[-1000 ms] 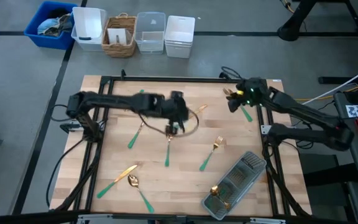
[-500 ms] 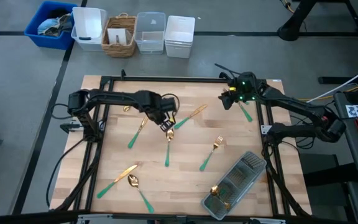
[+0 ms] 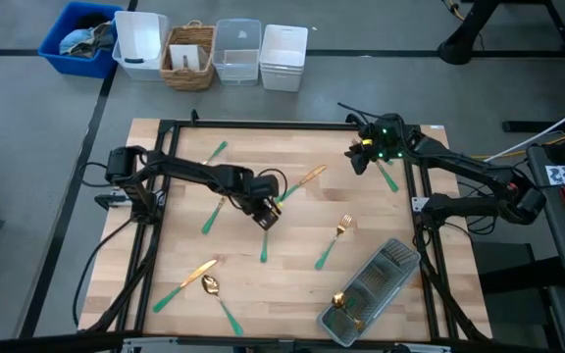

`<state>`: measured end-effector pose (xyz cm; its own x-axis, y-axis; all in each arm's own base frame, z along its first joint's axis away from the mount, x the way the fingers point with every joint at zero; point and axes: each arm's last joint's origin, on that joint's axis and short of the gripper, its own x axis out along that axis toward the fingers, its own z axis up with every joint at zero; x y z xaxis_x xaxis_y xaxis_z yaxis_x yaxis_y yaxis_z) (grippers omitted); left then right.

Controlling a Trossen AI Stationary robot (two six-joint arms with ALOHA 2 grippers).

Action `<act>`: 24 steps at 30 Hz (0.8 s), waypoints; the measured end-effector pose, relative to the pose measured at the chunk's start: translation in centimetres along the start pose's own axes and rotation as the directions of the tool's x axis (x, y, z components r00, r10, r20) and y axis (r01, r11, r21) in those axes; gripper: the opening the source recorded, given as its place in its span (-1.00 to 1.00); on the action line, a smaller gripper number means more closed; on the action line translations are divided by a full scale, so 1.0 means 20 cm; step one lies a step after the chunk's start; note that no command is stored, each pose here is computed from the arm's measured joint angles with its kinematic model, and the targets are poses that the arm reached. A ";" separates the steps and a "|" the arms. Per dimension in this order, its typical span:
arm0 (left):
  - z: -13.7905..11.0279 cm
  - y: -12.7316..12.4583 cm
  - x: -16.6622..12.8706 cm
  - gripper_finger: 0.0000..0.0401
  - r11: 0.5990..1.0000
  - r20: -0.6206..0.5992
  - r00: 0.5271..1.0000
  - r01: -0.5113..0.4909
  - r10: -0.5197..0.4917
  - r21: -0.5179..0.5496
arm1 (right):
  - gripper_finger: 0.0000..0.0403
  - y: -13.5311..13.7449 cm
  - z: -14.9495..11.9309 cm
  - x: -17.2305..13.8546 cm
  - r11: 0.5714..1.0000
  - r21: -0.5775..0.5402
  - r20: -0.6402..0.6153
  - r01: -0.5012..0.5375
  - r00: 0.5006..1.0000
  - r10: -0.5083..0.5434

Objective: Sort silverware
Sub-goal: Put the center spoon into the utensil organizer

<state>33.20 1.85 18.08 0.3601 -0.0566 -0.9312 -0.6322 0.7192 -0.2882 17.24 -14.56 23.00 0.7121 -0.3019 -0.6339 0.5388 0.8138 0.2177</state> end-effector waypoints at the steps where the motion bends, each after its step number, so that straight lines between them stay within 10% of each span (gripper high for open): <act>1: 0.00 -0.01 0.00 -0.48 1.000 0.006 1.000 0.008 -0.008 0.006 | -0.31 0.00 0.00 0.00 1.000 0.000 0.000 0.000 1.000 0.000; 24: -0.06 -0.06 0.24 -0.30 0.994 -0.022 0.997 -0.072 0.071 -0.086 | -0.31 0.00 0.00 0.00 1.000 0.001 -0.008 0.000 1.000 0.000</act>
<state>34.85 -0.12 13.75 0.2993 -0.0208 -0.9539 -0.7134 0.6590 -0.2382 17.21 -14.52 22.96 0.7087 -0.2979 -0.6395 0.5393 0.8132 0.2188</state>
